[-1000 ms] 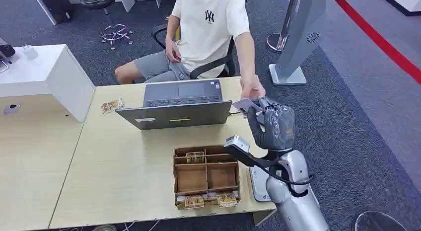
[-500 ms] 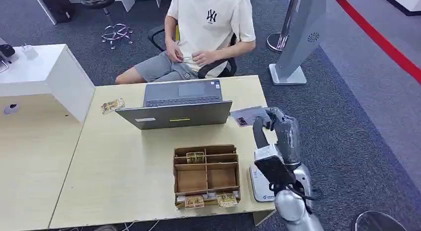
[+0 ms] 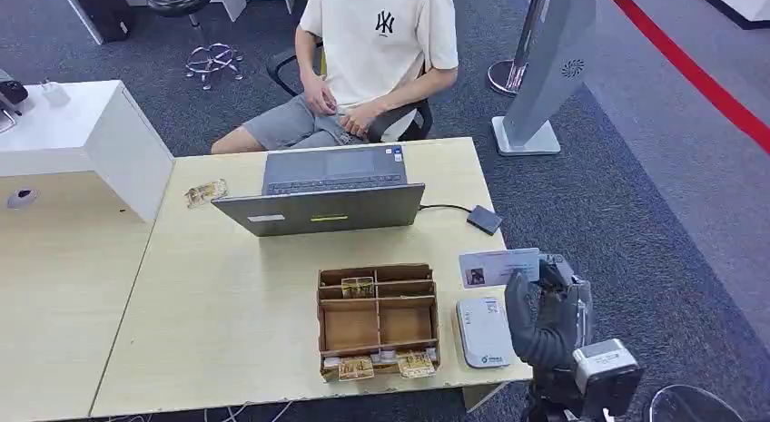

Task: Pass the card to the sensor for recognition and then transmit it.

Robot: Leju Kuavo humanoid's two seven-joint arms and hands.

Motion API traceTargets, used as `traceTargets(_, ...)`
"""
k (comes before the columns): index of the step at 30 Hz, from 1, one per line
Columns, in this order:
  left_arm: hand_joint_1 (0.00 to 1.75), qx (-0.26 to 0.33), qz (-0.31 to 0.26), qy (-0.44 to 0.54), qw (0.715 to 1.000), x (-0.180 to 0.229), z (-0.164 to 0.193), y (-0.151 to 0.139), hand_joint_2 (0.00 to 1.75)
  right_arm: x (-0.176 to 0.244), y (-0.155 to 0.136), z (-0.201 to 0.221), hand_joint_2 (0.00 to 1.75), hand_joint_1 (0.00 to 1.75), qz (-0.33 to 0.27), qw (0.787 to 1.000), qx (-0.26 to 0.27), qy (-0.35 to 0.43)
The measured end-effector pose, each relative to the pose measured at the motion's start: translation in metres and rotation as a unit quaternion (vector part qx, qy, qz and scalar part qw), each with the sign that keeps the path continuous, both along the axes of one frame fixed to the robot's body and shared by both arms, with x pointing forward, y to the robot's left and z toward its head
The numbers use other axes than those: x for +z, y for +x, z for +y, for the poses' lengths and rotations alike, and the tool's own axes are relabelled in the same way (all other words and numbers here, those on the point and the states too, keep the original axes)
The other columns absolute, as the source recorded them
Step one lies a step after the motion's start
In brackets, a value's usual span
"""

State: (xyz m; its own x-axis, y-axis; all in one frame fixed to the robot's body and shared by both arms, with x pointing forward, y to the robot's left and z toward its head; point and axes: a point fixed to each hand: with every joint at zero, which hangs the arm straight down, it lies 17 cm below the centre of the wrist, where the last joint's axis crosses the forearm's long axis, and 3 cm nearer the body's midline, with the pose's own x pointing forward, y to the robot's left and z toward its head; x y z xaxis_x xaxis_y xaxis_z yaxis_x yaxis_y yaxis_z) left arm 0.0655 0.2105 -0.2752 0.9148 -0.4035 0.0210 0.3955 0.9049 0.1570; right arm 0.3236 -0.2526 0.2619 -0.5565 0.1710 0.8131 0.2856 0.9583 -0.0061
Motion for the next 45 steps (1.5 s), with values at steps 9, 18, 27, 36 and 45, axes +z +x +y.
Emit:
traceTargets(9,0.0,0.01,-0.002,-0.002,1.0,0.0,0.001,0.0,0.0,-0.102,0.016,-0.089,1.75,1.75,0.133,0.99,-0.027,0.025)
traceTargets(18,0.0,0.017,-0.001,-0.001,1.0,0.0,0.001,0.0,0.0,-0.169,0.01,-0.12,1.75,1.75,0.223,0.972,-0.073,-0.001)
traceTargets(27,0.0,0.023,-0.002,-0.001,1.0,0.0,0.002,0.0,0.0,-0.205,0.017,-0.104,1.75,1.75,0.271,0.96,-0.063,-0.038)
traceTargets(36,0.0,0.024,-0.003,0.0,1.0,0.0,0.002,0.0,0.0,-0.208,0.025,-0.071,1.75,1.75,0.276,0.959,-0.027,-0.057)
traceTargets(45,0.0,0.024,-0.002,0.001,1.0,-0.001,0.004,0.0,0.0,-0.207,0.028,-0.061,1.75,1.75,0.277,0.958,-0.024,-0.072)
